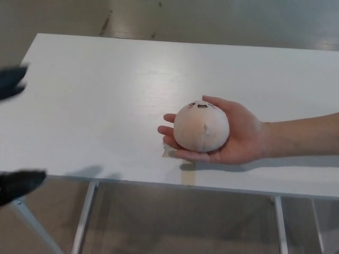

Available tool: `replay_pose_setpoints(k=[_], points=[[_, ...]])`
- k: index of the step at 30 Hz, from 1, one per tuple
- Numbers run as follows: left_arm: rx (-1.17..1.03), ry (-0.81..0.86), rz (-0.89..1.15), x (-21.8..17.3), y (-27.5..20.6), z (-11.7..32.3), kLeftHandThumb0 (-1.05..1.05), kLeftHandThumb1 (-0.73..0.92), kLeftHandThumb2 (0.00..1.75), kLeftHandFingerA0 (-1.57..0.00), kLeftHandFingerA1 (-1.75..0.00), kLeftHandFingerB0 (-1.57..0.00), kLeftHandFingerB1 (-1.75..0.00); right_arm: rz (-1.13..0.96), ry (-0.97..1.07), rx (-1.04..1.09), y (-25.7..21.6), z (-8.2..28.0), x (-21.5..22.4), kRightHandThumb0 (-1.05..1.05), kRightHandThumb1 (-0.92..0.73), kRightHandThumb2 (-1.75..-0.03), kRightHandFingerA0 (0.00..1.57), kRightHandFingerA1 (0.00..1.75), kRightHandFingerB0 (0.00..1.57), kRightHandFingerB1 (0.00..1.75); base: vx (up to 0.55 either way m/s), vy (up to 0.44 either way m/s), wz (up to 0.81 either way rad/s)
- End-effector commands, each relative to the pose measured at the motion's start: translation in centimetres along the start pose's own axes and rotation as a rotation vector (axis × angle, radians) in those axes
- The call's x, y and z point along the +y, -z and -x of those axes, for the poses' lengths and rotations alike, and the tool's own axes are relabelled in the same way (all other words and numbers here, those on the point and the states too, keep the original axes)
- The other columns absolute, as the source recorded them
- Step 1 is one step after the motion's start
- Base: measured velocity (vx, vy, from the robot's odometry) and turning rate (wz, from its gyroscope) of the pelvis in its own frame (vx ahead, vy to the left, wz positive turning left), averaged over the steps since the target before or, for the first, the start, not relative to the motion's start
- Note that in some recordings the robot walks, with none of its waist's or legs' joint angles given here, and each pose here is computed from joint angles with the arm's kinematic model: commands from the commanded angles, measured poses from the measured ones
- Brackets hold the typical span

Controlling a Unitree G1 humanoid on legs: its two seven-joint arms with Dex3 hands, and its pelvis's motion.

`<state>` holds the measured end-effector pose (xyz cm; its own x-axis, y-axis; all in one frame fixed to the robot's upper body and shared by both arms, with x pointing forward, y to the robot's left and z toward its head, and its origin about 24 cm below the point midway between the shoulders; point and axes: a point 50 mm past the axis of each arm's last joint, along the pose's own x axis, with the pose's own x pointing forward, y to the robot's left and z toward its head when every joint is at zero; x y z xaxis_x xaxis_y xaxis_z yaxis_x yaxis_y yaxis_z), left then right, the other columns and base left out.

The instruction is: Use the left hand to take the pink dumpling toy on a person's hand and put it on the desk.

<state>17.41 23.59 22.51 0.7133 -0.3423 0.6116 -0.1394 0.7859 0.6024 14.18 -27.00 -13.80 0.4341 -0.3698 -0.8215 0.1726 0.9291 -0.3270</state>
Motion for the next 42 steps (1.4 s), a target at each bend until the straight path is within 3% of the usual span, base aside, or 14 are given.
replay_pose_setpoints(k=[1, 19, 20, 22, 23, 30, 31, 32, 33, 34, 37, 38, 41, 42], points=[[-0.109, 0.276, 0.025, -2.7, -1.6, -8.9, -0.61, 0.4, 0.7, -0.38, -0.45, -0.24, -0.38, -0.045, 0.024, 0.024, 0.5, 0.0, -1.4, -0.24, -0.72, -0.62, 0.63, 0.44, 0.52, 0.41, 0.0, 0.0, 0.0], [0.09, 0.566, -0.185, -10.9, 1.3, -19.2, -0.68, 0.41, 0.71, -0.19, -0.39, -0.14, -0.35, -0.063, 0.004, -0.005, -0.7, -0.2, -1.5, -0.25, -0.72, -0.62, 0.62, 0.44, 0.55, 0.42, 0.0, 0.0, 0.0], [0.107, 0.588, -0.208, -11.4, 1.5, -19.6, -0.66, 0.47, 0.56, -0.21, -0.31, -0.17, -0.27, -0.065, 0.002, -0.006, -0.7, -0.2, -1.5, -0.25, -0.72, -0.61, 0.62, 0.44, 0.55, 0.42, 0.0, 0.0, 0.0], [0.128, 0.614, -0.231, -12.1, 1.7, -20.1, -0.68, 0.48, 0.56, -0.19, -0.3, -0.17, -0.27, -0.064, -0.001, -0.01, -0.8, -0.2, -1.4, -0.25, -0.72, -0.62, 0.62, 0.44, 0.55, 0.42, 0.0, 0.0, 0.0], [0.146, 0.633, -0.246, -12.7, 1.9, -20.5, -0.34, 0.18, 0.83, -0.01, -0.48, 0.0, -0.47, -0.059, 0.0, -0.015, -1.0, -0.2, -1.5, -0.25, -0.72, -0.62, 0.62, 0.44, 0.55, 0.42, 0.0, 0.0, 0.0], [0.201, 0.693, -0.312, -15.6, 3.0, -21.3, -0.35, 0.17, 0.82, -0.01, -0.48, 0.0, -0.47, -0.072, -0.001, -0.027, -1.7, -0.3, -1.5, -0.24, -0.72, -0.62, 0.61, 0.44, 0.54, 0.42, 0.0, 0.0, 0.0], [0.224, 0.707, -0.32, -16.2, 3.5, -21.1, -0.71, 0.48, 0.56, -0.19, -0.3, -0.16, -0.27, -0.072, -0.002, -0.028, -1.8, -0.3, -1.4, -0.24, -0.72, -0.62, 0.61, 0.44, 0.54, 0.42, 0.0, 0.0, 0.0], [0.229, 0.709, -0.323, -16.3, 3.6, -21.1, -0.71, 0.48, 0.56, -0.19, -0.3, -0.16, -0.27, -0.071, -0.003, -0.028, -1.8, -0.3, -1.4, -0.24, -0.72, -0.62, 0.61, 0.44, 0.54, 0.42, 0.0, 0.0, 0.0], [0.263, 0.737, -0.334, -17.1, 4.1, -20.6, -0.71, 0.47, 0.56, -0.19, -0.3, -0.15, -0.27, -0.069, -0.003, -0.027, -1.7, -0.3, -1.3, -0.24, -0.71, -0.62, 0.61, 0.43, 0.54, 0.42, 0.0, 0.0, 0.0], [0.286, 0.763, -0.345, -17.6, 4.6, -20.2, -0.35, 0.16, 0.82, 0.0, -0.48, 0.0, -0.47, -0.067, -0.003, -0.026, -1.7, -0.3, -1.3, -0.24, -0.71, -0.62, 0.61, 0.43, 0.54, 0.42, 0.0, 0.0, 0.0], [0.34, 0.842, -0.376, -18.7, 5.5, -19.3, -0.35, 0.15, 0.81, -0.01, -0.49, 0.0, -0.47, -0.068, -0.009, -0.026, -1.6, -0.3, -1.2, -0.24, -0.71, -0.62, 0.61, 0.43, 0.54, 0.42, 0.0, 0.0, 0.0], [0.345, 0.847, -0.382, -18.8, 5.5, -19.4, -0.72, 0.48, 0.56, -0.12, -0.29, -0.12, -0.27, -0.068, -0.008, -0.03, -1.9, -0.3, -1.3, -0.24, -0.71, -0.62, 0.61, 0.44, 0.54, 0.42, 0.0, 0.0, 0.0], [0.369, 0.896, -0.405, -19.2, 5.7, -19.5, -0.72, 0.47, 0.56, -0.14, -0.29, -0.11, -0.26, -0.072, -0.006, -0.042, -2.4, -0.4, -1.4, -0.24, -0.71, -0.62, 0.61, 0.44, 0.54, 0.42, 0.0, 0.0, 0.0], [0.379, 0.913, -0.413, -19.4, 5.7, -19.3, -0.66, 0.42, 0.81, -0.03, -0.38, -0.05, -0.32, -0.07, -0.006, -0.043, -2.5, -0.4, -1.3, -0.24, -0.71, -0.62, 0.61, 0.43, 0.56, 0.43, 0.0, 0.0, 0.0]])
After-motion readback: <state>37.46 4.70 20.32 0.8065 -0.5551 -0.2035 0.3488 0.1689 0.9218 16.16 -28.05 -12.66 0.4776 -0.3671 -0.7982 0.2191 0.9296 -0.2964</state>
